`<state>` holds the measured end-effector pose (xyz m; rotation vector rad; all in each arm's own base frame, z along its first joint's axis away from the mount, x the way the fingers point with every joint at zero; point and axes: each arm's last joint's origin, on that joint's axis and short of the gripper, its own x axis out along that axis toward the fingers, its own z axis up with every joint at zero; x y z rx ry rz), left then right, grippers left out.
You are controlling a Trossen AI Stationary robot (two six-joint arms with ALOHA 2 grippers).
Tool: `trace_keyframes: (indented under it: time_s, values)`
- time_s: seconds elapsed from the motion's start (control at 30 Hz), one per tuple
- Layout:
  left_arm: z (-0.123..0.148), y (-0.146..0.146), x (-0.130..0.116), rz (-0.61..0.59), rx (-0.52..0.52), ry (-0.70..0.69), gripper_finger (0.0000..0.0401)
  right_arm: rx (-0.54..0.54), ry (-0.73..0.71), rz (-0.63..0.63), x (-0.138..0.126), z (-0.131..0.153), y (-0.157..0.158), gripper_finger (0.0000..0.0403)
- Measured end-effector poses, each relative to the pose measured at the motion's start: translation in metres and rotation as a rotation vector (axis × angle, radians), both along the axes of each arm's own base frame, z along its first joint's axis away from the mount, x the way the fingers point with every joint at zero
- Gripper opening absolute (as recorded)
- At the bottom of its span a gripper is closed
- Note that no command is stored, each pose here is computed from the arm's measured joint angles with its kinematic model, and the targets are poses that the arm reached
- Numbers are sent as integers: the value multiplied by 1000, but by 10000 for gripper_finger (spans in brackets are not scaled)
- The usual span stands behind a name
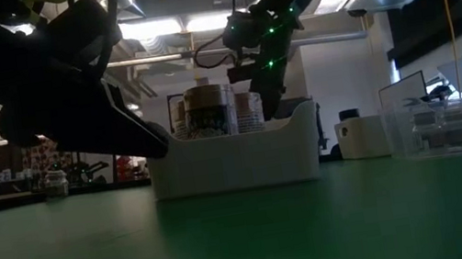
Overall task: Sort spices by type
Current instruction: Put the yellow seasoning bottle into the top transparent bin, then put the top brown seasoning bottle into the bottom transparent bin
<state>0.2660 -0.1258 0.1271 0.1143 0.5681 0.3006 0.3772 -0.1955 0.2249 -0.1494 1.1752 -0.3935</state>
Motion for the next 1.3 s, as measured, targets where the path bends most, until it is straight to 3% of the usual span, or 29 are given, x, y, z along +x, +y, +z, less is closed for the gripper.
trace_keyframes:
  time_s: [0.43, 0.7, 0.87, 1.03, 1.3]
  values:
    - [2, 0, 0, -2, -16, -2, 284, -27, -58, 21, -3, 25, 11, 306]
    - [3, -3, -5, -14, -6, 14, 281, -47, -80, 49, -3, 38, 26, 307]
    - [14, -2, -12, -14, -13, 24, 280, -95, -143, 78, -11, 71, 48, 307]
    - [33, 3, -23, 1, -40, 29, 280, -61, -185, 79, -27, 99, 75, 307]
    - [76, 28, -48, 56, -85, 2, 280, 30, -147, 85, -51, 111, 120, 307]
